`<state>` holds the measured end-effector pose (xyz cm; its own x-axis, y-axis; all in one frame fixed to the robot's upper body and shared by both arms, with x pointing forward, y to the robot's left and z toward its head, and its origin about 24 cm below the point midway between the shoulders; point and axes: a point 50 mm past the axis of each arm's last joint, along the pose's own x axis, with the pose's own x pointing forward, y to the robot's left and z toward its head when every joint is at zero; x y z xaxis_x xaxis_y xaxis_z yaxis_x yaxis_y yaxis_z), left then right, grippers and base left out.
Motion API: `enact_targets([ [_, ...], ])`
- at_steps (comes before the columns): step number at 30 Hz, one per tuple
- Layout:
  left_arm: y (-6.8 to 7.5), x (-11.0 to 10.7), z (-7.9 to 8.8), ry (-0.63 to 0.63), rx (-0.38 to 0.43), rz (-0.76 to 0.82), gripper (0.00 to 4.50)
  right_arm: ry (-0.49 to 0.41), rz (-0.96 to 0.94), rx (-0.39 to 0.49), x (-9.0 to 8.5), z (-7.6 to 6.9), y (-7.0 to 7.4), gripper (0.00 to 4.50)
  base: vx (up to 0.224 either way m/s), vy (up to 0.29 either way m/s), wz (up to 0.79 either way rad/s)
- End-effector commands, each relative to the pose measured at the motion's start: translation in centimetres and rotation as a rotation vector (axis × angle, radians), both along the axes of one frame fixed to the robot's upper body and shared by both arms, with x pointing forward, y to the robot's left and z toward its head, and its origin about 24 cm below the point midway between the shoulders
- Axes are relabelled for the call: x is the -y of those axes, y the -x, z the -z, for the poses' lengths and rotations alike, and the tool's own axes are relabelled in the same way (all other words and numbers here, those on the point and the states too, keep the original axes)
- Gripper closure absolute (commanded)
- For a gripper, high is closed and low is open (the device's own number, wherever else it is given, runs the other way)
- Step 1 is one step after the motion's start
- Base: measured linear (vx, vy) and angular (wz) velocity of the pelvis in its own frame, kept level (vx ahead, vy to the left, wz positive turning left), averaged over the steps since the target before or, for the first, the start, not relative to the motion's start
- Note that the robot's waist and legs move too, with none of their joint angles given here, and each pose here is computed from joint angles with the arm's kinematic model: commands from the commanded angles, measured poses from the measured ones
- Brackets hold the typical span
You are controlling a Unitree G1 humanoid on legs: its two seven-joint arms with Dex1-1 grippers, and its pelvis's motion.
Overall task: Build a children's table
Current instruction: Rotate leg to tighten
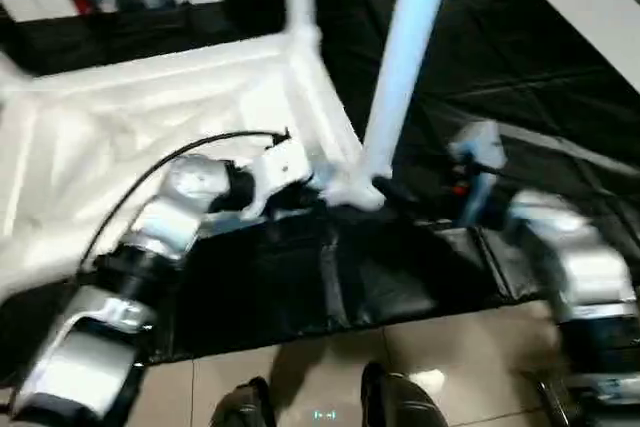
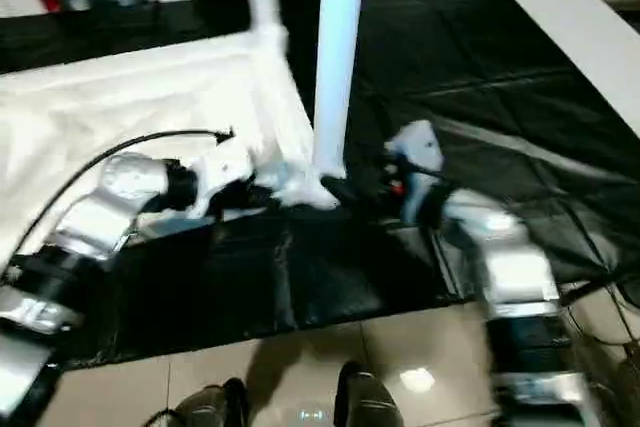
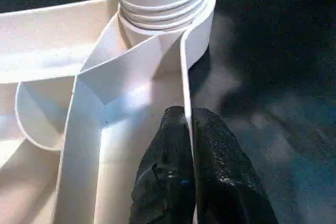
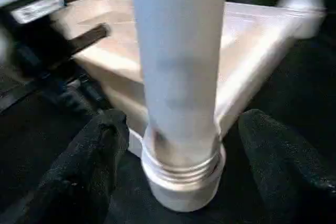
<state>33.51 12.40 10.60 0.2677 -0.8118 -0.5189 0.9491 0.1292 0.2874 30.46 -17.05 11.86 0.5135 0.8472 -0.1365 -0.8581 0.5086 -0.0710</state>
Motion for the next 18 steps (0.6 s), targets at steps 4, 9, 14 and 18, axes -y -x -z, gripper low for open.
enact_targets([
  [4,1.2,0.6,0.3,-0.04,-0.048,0.206,4.5,0.067,-0.218,-0.011,0.8,-0.1,0.9,0.86,0.0,0.0,0.0],
  [9,2.0,0.8,0.5,-0.071,-0.088,0.342,4.5,0.084,-0.406,-0.059,0.7,-0.1,1.7,0.86,0.0,0.0,0.0],
  [14,2.6,1.1,0.7,-0.087,-0.106,0.422,4.5,0.094,-0.468,-0.105,0.3,0.3,1.4,1.36,0.0,0.0,0.0],
  [18,2.6,1.3,0.7,-0.094,-0.106,0.441,4.5,0.085,-0.523,-0.123,-0.2,0.3,1.3,1.7,0.0,0.0,0.0],
])
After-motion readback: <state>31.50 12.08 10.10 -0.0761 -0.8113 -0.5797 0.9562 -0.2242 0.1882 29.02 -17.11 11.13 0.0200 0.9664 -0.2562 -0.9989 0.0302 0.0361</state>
